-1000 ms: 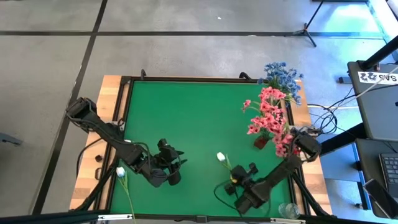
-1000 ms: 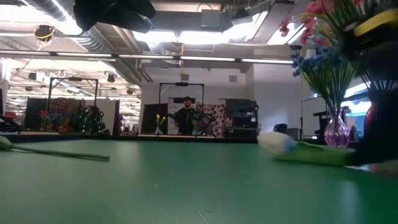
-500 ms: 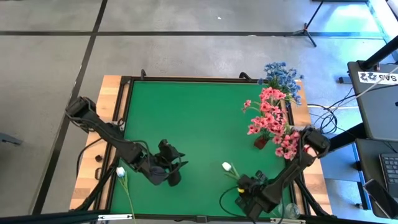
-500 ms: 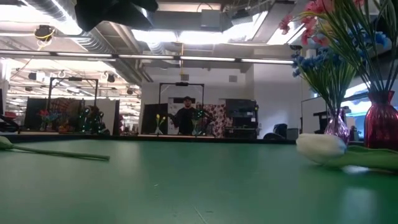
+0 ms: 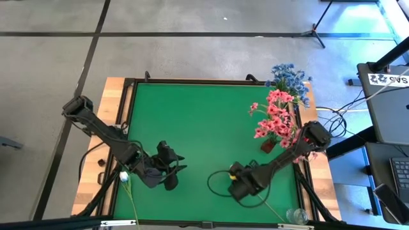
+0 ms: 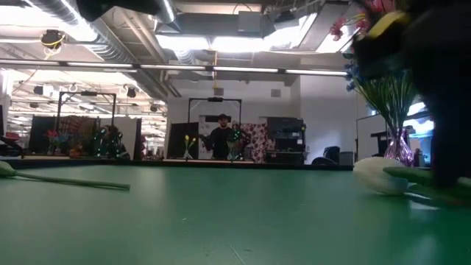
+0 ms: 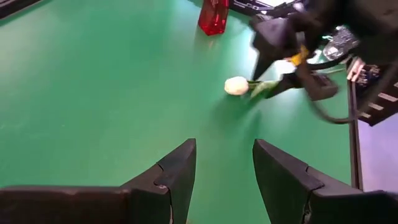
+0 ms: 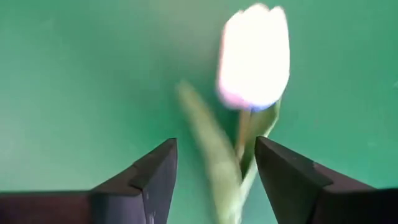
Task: Sort flowers into vase by color
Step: Put the top white flower into the transparent vase
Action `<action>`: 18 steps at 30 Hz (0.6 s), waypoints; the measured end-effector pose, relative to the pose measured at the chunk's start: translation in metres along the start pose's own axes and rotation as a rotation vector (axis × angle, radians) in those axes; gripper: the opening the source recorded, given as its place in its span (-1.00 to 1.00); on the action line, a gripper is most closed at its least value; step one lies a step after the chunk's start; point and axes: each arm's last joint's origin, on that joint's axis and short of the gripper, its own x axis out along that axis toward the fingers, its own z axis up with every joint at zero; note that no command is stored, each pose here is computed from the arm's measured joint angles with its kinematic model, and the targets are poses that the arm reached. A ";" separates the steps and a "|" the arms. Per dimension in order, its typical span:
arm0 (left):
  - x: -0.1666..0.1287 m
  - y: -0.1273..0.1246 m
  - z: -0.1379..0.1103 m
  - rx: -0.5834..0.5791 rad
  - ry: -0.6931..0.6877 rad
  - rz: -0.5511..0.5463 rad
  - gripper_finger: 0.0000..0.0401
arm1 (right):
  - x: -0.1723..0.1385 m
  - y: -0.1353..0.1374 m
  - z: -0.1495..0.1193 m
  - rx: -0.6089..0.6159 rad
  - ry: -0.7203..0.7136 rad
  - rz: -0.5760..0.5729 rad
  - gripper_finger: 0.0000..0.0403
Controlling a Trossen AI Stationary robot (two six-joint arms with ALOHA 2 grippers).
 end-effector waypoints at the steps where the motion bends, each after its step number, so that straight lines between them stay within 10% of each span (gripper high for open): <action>1: -0.002 0.000 0.000 0.004 0.003 -0.002 -0.23 | 0.001 -0.002 0.004 0.004 0.005 -0.016 0.06; 18: -0.004 0.008 0.050 -0.029 -0.199 -0.133 -0.23 | 0.011 -0.018 0.011 0.004 0.080 0.023 -0.93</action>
